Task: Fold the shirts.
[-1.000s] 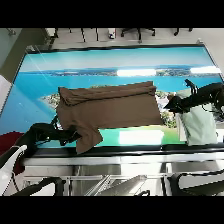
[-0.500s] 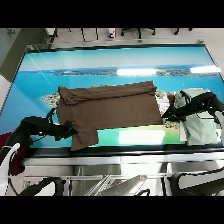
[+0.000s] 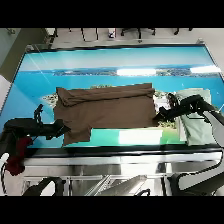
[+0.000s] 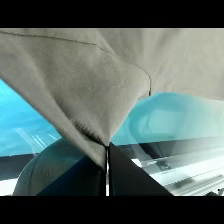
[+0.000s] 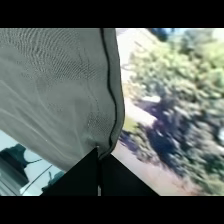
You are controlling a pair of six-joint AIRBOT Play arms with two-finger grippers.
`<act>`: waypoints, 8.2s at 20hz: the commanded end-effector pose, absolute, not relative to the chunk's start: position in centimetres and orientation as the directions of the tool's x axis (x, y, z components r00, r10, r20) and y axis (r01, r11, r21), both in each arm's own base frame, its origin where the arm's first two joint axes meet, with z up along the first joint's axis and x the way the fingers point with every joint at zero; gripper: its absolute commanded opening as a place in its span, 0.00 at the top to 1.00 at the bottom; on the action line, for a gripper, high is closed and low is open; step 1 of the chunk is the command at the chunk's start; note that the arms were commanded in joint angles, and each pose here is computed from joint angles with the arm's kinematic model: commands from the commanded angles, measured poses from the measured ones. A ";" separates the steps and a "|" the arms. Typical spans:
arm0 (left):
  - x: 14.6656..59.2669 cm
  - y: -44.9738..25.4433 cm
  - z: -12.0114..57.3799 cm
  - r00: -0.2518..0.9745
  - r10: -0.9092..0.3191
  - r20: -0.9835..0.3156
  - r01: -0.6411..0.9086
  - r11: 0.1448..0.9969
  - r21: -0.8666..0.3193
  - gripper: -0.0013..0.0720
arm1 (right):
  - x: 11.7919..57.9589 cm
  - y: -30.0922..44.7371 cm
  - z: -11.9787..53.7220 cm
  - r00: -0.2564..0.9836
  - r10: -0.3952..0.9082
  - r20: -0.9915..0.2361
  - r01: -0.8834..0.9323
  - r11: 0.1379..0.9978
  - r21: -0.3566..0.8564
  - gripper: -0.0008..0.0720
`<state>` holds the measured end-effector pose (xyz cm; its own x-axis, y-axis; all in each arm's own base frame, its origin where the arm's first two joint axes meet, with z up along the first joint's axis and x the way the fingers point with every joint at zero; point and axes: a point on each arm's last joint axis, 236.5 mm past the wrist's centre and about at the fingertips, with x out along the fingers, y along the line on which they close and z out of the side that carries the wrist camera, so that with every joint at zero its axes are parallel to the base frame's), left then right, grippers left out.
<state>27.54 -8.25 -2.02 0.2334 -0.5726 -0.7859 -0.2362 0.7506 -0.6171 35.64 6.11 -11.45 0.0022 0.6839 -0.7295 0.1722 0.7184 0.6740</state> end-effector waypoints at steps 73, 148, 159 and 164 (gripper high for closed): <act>37.2 -42.8 -8.6 0.036 -0.581 -0.813 0.408 0.751 -0.519 0.96 | 39.6 5.4 17.4 0.493 0.604 -0.626 -0.276 0.791 0.545 0.96; 22.6 -1.6 26.9 0.908 -0.088 -0.409 -0.050 0.947 -0.316 0.96 | 53.3 -5.3 19.3 0.690 0.504 -0.520 0.026 0.701 0.713 0.96; 22.4 -1.8 26.6 0.901 -0.096 -0.423 -0.048 0.947 -0.318 0.96 | 44.5 -18.2 19.9 0.693 0.368 -0.620 0.299 0.635 0.712 0.96; 22.2 -1.9 26.1 0.892 -0.103 -0.441 -0.048 0.947 -0.317 0.96 | 41.4 -18.5 23.7 0.724 0.271 -0.634 0.378 0.612 0.694 0.96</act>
